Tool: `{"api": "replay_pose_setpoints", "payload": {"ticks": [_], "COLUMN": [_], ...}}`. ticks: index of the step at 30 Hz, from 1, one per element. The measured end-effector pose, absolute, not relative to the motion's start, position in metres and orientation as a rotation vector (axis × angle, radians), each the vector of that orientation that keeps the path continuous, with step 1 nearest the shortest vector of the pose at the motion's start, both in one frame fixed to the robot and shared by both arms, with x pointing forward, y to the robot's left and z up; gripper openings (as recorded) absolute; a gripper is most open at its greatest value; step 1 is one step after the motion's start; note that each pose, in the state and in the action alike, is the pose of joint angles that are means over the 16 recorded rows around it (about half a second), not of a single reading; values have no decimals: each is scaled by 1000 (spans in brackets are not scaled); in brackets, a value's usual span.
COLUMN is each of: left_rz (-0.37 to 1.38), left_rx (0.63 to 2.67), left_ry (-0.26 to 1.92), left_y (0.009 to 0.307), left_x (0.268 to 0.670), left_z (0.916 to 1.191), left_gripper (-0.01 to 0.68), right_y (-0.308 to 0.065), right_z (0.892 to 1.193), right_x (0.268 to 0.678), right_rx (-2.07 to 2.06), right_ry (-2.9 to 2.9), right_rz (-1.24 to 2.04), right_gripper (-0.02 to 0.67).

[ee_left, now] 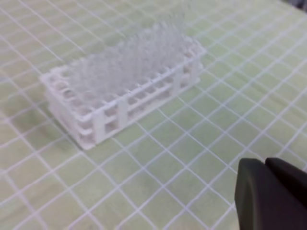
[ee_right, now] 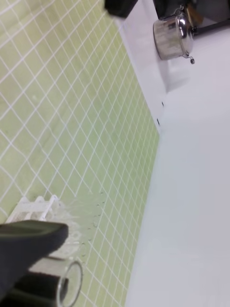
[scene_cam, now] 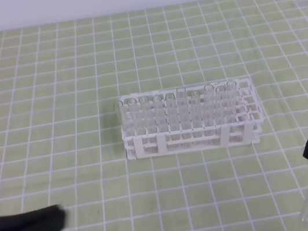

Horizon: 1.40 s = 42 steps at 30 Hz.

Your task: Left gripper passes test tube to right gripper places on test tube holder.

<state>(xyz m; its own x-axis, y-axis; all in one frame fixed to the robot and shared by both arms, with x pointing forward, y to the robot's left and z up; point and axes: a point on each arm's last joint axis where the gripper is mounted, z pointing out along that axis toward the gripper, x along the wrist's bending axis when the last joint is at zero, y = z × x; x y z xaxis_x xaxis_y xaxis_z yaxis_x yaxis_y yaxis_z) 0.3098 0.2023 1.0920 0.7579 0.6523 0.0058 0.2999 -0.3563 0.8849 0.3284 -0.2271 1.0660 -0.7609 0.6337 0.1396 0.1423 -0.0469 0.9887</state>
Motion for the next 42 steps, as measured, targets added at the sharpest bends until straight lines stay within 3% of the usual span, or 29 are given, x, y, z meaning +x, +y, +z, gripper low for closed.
{"api": "replay_pose_setpoints", "payload": {"ticks": [6, 12, 19, 42], "left_rz": [441, 417, 386, 384], "left_rx": [1897, 1876, 1867, 1865], "left_ry": [769, 788, 787, 784], "left_y": [241, 257, 259, 259], "left_x": [294, 286, 283, 283], "left_z": [1087, 1072, 1061, 1061], "left_gripper": [0, 0, 0, 0], "right_y": [-227, -227, -228, -237], "right_z": [1066, 1066, 1066, 1076], "right_x": [328, 328, 330, 341], "right_rx": [822, 823, 841, 835], "right_ry": [1873, 1873, 1857, 1717], "right_rz": [1865, 1865, 1852, 1746], "right_gripper": [10, 10, 10, 10]}}
